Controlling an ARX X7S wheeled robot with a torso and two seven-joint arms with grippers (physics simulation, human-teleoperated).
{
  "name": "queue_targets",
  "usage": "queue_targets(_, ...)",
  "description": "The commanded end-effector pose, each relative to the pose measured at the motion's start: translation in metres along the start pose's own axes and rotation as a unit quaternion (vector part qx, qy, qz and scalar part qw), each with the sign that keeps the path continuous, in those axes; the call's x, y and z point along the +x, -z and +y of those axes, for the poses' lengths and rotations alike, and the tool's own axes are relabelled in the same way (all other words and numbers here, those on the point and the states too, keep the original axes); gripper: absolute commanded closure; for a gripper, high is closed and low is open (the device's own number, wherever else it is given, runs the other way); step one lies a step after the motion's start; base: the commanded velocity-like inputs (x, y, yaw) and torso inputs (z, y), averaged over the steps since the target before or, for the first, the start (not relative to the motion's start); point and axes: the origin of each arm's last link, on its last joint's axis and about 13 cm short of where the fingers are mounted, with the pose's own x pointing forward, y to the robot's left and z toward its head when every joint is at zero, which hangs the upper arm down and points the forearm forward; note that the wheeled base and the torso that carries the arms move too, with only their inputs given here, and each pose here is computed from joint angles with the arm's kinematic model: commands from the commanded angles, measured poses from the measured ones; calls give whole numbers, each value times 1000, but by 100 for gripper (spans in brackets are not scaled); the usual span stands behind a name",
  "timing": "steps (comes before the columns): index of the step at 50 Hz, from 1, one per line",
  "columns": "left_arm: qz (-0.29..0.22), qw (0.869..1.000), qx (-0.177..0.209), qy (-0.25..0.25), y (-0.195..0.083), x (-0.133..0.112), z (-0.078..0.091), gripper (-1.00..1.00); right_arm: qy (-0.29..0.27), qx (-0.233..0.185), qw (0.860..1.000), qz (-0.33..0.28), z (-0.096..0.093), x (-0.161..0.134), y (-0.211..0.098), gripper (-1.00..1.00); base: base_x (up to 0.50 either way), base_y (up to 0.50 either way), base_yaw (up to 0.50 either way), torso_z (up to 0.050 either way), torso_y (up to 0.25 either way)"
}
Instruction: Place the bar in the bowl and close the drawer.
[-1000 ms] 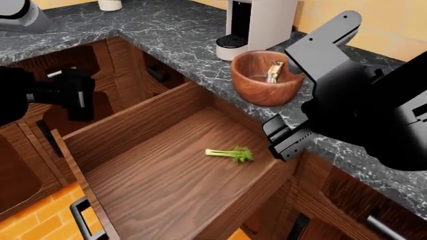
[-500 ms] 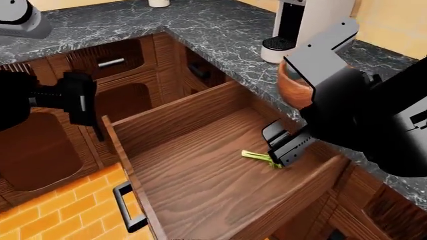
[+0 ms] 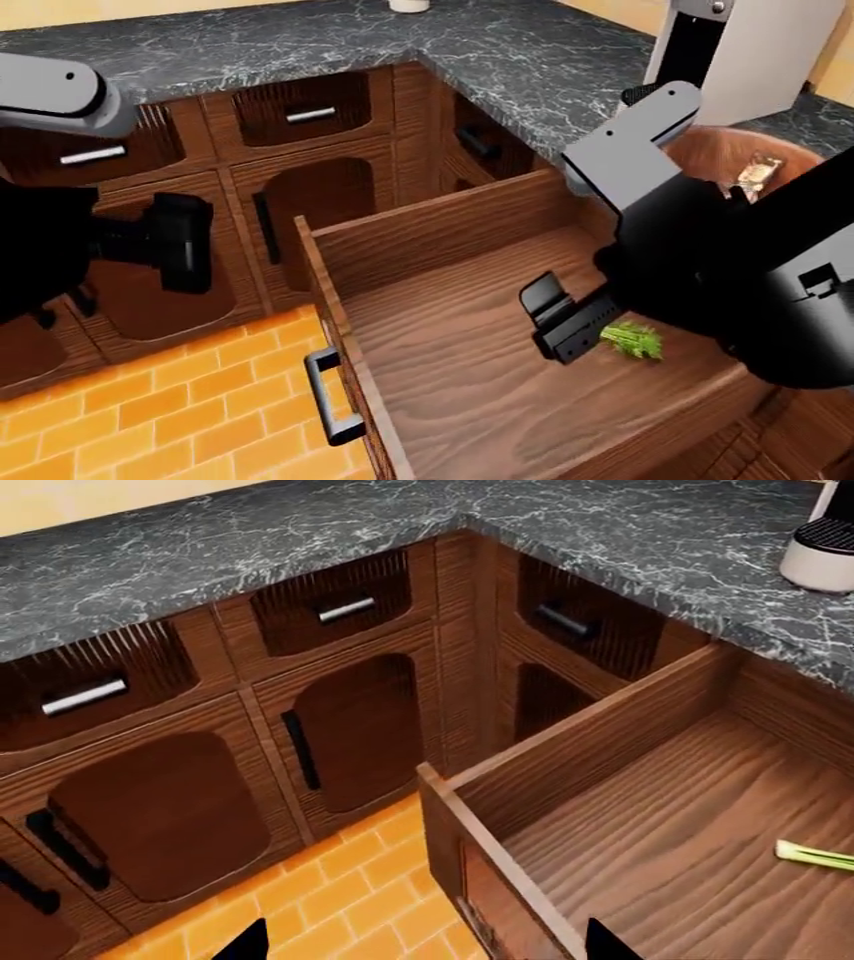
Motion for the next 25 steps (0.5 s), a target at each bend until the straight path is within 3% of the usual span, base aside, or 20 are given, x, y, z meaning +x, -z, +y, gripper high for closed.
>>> queue_targets(1,-1,1000,4,3,1,-2,-2,-100,-17,3,1000,0,2,-1,1,-100,0,0,0,0,0)
queue_targets(5,-2,1000,6,4,0,-2,-2,-100,-25,-4,1000,1,3,-2,1,-100,25,-11,0,0,0)
queue_targets(21,-6,1000,12,4,1,-4,-3,-100,-44,-9,999,-2,4,-5,2,-100,447,-226,0,0,0)
queue_targets(25,-8,1000,13,3,1,-4,-2,-100,-49,-6,999,-8,3,-6,1,-100,554,161,0,0,0)
